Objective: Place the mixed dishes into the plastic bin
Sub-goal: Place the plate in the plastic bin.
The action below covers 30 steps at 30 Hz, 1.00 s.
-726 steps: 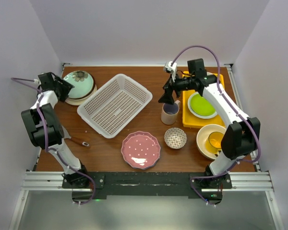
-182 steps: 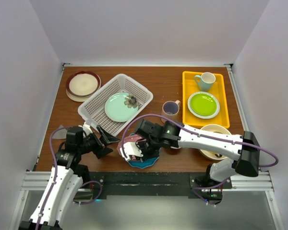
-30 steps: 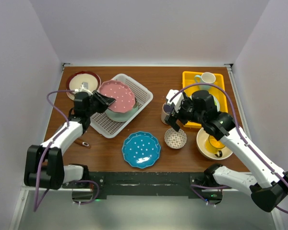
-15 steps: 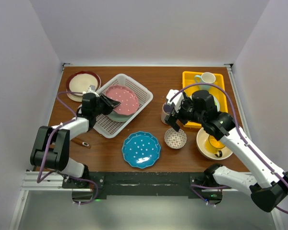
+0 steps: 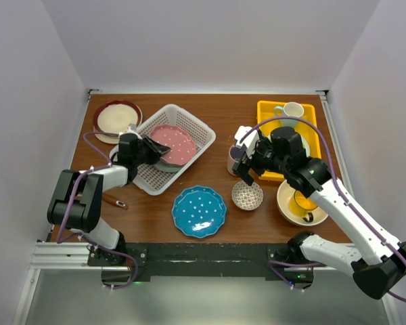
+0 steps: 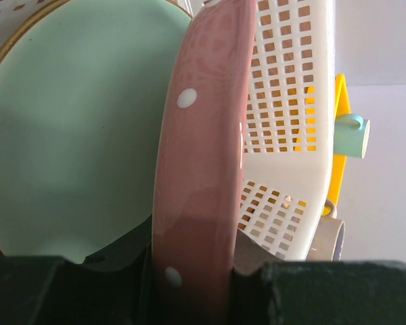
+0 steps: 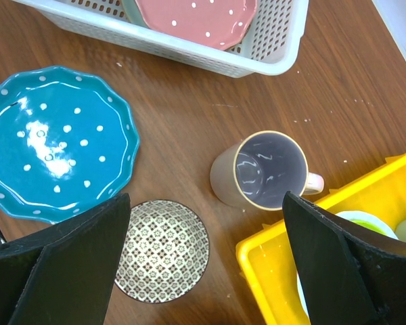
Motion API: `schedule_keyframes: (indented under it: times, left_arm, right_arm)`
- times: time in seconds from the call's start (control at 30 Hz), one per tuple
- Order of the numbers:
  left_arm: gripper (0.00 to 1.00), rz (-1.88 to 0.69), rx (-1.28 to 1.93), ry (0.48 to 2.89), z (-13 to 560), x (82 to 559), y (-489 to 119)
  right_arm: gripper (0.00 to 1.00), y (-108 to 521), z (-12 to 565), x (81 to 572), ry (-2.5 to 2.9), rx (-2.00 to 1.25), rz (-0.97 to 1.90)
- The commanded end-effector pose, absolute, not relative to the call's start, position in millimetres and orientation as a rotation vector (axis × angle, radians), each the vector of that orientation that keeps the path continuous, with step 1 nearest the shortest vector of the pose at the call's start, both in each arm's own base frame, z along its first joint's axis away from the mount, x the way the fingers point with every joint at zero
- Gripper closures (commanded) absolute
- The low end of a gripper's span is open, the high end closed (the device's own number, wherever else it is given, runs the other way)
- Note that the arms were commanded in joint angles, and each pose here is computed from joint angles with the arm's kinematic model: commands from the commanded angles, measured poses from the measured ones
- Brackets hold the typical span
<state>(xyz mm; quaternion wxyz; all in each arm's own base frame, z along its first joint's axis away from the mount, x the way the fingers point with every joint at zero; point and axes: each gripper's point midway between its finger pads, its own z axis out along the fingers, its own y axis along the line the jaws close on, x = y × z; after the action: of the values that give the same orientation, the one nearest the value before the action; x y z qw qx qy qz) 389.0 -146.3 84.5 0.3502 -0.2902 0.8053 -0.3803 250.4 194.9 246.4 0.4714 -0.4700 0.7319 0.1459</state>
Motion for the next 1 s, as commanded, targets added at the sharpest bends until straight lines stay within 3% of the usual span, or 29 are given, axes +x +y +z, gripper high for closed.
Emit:
schedule_keyframes:
  times: [0.0,0.33,0.57,0.97]
  left_arm:
    - [0.88,-1.081,-0.627,1.962,122,405,-159]
    - [0.69,-1.049,-0.555,2.067,110,401,-163]
    - [0.48,-0.963,-0.501,2.121,105,399,-157]
    - [0.35,-0.765,-0.486,2.19,99,399,-136]
  right_arm:
    - [0.02,199,249,252,1.777,-1.138,0.377]
    - [0.02,198,250,252,1.777,-1.135,0.382]
    - [0.02,198,251,251,1.773,-1.137,0.389]
    - [0.02,199,252,251,1.771,-1.137,0.398]
